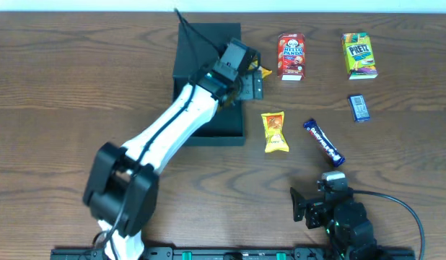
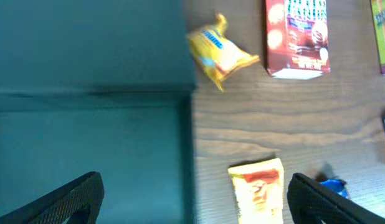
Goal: Pack container
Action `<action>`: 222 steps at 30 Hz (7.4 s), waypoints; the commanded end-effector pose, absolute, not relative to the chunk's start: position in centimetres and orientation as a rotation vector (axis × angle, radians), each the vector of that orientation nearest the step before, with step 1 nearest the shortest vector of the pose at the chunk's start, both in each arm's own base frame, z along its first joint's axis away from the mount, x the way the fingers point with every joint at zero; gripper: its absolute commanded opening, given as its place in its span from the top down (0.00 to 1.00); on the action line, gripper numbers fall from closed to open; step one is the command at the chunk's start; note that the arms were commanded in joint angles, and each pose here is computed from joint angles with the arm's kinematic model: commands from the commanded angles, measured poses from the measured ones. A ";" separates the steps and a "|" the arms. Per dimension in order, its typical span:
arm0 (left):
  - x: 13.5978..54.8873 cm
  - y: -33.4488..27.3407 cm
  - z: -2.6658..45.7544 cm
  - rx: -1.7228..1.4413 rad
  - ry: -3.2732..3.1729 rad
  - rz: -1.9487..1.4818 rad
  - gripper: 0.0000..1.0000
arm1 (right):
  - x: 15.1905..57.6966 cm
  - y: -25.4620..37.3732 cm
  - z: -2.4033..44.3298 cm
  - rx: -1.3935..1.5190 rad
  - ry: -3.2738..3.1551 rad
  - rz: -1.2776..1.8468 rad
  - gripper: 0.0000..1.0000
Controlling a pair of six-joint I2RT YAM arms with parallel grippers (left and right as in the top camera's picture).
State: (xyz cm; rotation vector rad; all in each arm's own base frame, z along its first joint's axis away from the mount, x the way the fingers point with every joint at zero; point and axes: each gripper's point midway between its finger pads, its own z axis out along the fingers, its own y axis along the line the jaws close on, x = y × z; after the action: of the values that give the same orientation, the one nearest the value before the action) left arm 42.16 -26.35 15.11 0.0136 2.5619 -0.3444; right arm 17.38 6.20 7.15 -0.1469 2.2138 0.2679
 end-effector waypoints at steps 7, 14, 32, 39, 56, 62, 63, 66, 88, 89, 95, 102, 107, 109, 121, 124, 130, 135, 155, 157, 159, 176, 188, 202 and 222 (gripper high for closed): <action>43.3 -16.9 25.0 0.070 2.340 -0.004 0.05 | 17.4 6.1 7.1 -0.163 2.210 0.250 0.01; 46.2 -10.9 27.4 -0.022 2.254 0.028 0.05 | 17.4 6.1 7.1 -0.163 2.210 0.250 0.01; 50.1 1.4 24.2 -0.059 2.302 0.118 0.05 | 17.4 6.1 7.1 -0.163 2.210 0.250 0.01; 50.3 0.5 24.1 -0.030 2.304 0.055 0.05 | 17.4 6.1 7.1 -0.163 2.209 0.250 0.01; 50.3 -1.1 24.0 0.017 2.305 -0.049 0.05 | 19.3 7.1 10.5 0.569 2.043 0.725 0.01; 50.2 -1.4 24.0 0.025 2.310 -0.069 0.05 | 20.1 7.4 12.4 0.531 1.966 0.749 0.01; 50.1 -1.4 23.9 0.025 2.312 -0.069 0.05 | 20.4 7.6 13.4 0.467 1.930 0.739 0.01; 50.1 -1.4 23.9 0.027 2.313 -0.073 0.05 | 21.3 7.8 16.7 0.348 1.800 0.726 0.01; 44.9 -3.4 25.0 0.230 2.402 -0.203 0.05 | 32.0 -0.9 26.3 0.268 2.088 0.084 0.01; 44.6 -3.4 25.4 0.238 2.391 -0.227 0.05 | 33.0 -1.3 26.3 0.264 2.114 0.067 0.01; 42.1 -2.1 26.4 0.235 2.410 -0.315 0.05 | 39.0 -4.3 26.2 0.332 2.215 0.001 0.01; 37.7 -1.2 27.5 0.281 2.453 -0.388 0.05 | 45.2 -9.2 23.5 0.380 2.293 -0.081 0.01; 35.0 -1.4 28.2 0.336 2.477 -0.363 0.05 | 48.3 -12.1 20.4 0.406 2.345 -0.116 0.01; 34.2 -1.6 28.8 0.340 2.470 -0.358 0.05 | 49.6 -12.7 19.2 0.384 2.369 -0.131 0.01; 28.9 -1.4 31.1 0.314 2.480 -0.271 0.05 | 55.2 -14.3 11.5 0.247 2.407 -0.149 0.01; 28.4 -1.4 31.2 0.294 2.488 -0.278 0.05 | 55.4 -15.0 9.7 0.248 2.425 -0.179 0.01; 28.1 -1.5 31.1 0.289 2.499 -0.285 0.05 | 55.8 -16.0 6.8 0.255 2.447 -0.176 0.01; 28.1 -1.5 31.1 0.289 2.499 -0.286 0.05 | 56.6 -15.4 4.9 0.222 2.441 -0.079 0.01; 28.2 -1.5 31.1 0.261 2.500 -0.293 0.05 | 56.8 -13.8 1.5 0.127 2.477 0.032 0.01; 28.2 -1.5 31.1 0.262 2.499 -0.292 0.05 | 56.6 -14.4 1.3 0.144 2.490 -0.014 0.01; 28.2 -1.5 31.1 0.262 2.499 -0.292 0.05 | 56.3 -14.8 1.1 0.155 2.502 -0.042 0.01; 28.5 -1.4 31.3 0.264 2.485 -0.286 0.05 | 55.4 -14.5 0.4 0.164 2.550 -0.029 0.30; 28.5 -1.4 31.3 0.265 2.485 -0.286 0.05 | 55.3 -13.9 4.0 0.249 2.505 0.038 0.34; 29.2 -1.2 31.8 0.268 2.452 -0.262 0.05 | 54.1 -4.4 17.7 0.071 2.368 0.186 0.35; 29.3 0.6 31.4 0.229 2.480 -0.134 0.05 | 43.4 24.7 17.8 -0.385 2.561 0.640 0.34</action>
State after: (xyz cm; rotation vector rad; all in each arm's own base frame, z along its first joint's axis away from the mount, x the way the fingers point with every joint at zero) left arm 29.32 0.38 30.80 0.2381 2.4955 -0.1487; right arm 44.69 22.23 16.60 -0.3892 2.5664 0.6006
